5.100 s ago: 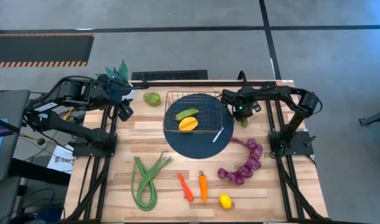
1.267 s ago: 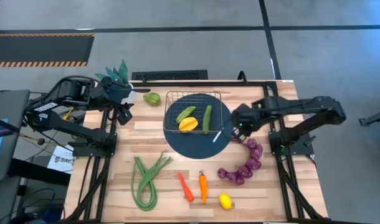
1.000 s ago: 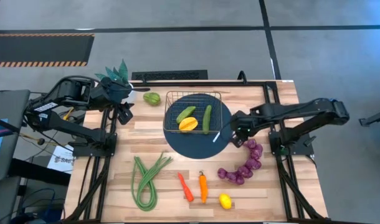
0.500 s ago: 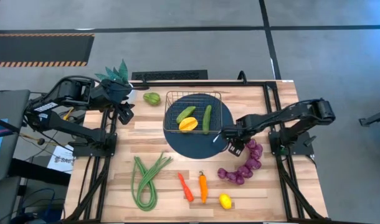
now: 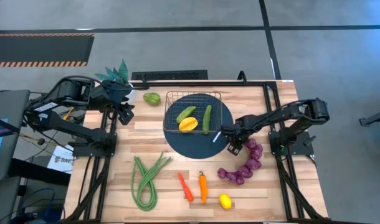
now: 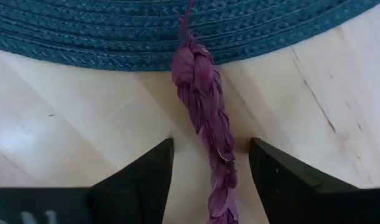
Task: Build produce basket
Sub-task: Put the purple garlic into the wire basket, then put the green chayote into the wire basket
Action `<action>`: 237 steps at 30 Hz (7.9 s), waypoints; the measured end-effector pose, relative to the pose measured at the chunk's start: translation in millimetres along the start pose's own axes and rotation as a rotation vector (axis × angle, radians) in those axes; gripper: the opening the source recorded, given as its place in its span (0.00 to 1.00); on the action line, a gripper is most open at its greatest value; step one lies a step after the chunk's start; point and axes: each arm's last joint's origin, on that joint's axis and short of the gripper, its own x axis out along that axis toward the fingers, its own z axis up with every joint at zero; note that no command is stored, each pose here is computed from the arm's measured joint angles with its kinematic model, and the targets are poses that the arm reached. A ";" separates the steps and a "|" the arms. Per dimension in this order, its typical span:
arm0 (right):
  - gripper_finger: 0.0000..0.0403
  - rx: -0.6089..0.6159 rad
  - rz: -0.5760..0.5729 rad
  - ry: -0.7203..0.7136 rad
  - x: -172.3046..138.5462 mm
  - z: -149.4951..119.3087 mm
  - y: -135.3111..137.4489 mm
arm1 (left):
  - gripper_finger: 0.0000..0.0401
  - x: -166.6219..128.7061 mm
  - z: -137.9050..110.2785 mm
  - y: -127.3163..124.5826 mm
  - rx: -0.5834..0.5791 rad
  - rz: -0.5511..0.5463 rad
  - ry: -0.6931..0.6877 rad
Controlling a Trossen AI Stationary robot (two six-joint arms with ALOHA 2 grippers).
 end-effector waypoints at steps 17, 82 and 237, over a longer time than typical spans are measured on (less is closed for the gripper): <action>0.02 0.026 0.099 0.043 -30.1 5.8 -6.3 | 0.45 0.0 -0.1 -0.1 0.010 -0.004 0.003; 0.00 0.094 -0.071 -1.039 -190.3 174.9 -61.0 | 0.45 0.0 -1.3 0.8 0.069 0.007 0.013; 0.46 0.045 0.109 -0.711 -358.9 3.9 -33.6 | 0.35 285.9 80.0 98.5 0.516 -0.102 0.607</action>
